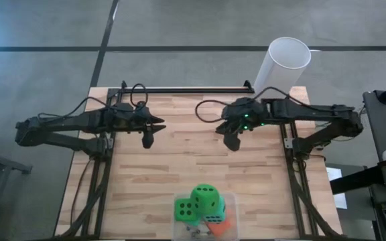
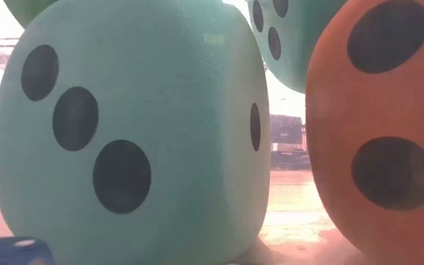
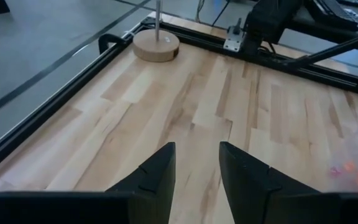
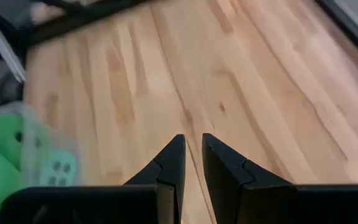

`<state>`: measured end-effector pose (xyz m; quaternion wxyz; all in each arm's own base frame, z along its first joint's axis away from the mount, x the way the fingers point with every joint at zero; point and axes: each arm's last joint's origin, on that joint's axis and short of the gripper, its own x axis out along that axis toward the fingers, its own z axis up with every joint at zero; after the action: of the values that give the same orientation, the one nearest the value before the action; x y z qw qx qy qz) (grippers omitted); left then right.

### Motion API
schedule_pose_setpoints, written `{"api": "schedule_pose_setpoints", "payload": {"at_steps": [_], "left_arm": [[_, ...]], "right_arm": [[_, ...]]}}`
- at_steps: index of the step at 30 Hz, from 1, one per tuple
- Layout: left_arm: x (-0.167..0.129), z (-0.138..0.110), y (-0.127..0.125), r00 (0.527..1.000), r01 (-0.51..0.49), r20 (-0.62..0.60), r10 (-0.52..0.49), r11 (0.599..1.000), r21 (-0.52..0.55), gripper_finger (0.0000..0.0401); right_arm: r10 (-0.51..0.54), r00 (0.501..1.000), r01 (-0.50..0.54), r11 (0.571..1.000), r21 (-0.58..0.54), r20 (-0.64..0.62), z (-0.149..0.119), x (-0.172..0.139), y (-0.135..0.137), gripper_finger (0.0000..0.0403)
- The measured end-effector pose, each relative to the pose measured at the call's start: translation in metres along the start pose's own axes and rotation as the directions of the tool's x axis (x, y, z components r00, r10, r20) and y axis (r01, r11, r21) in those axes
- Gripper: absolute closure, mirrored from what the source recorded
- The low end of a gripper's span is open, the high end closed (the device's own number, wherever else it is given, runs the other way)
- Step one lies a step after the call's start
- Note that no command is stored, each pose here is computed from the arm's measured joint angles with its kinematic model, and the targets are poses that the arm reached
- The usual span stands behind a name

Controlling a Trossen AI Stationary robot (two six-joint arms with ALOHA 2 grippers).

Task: Pick & Place Dice
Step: Put the small yellow dice into the transparent bin

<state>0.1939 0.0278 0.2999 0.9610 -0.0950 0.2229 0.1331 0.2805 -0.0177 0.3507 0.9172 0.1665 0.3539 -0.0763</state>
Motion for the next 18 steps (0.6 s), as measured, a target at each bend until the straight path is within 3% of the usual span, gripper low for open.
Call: {"api": "schedule_pose_setpoints", "payload": {"at_steps": [10,18], "left_arm": [[0.0,-0.001,0.001,1.0,-0.007,-0.006,0.007,1.0,0.024,0.0274],[0.001,0.002,0.01,0.999,-0.047,0.007,0.047,0.999,0.011,0.0275]], "right_arm": [[-0.05,0.988,0.058,0.997,0.05,-0.145,-0.006,0.034,-0.003,0.0351],[-0.082,0.975,0.094,0.994,0.053,-0.205,-0.01,0.042,-0.009,0.0351]]}}
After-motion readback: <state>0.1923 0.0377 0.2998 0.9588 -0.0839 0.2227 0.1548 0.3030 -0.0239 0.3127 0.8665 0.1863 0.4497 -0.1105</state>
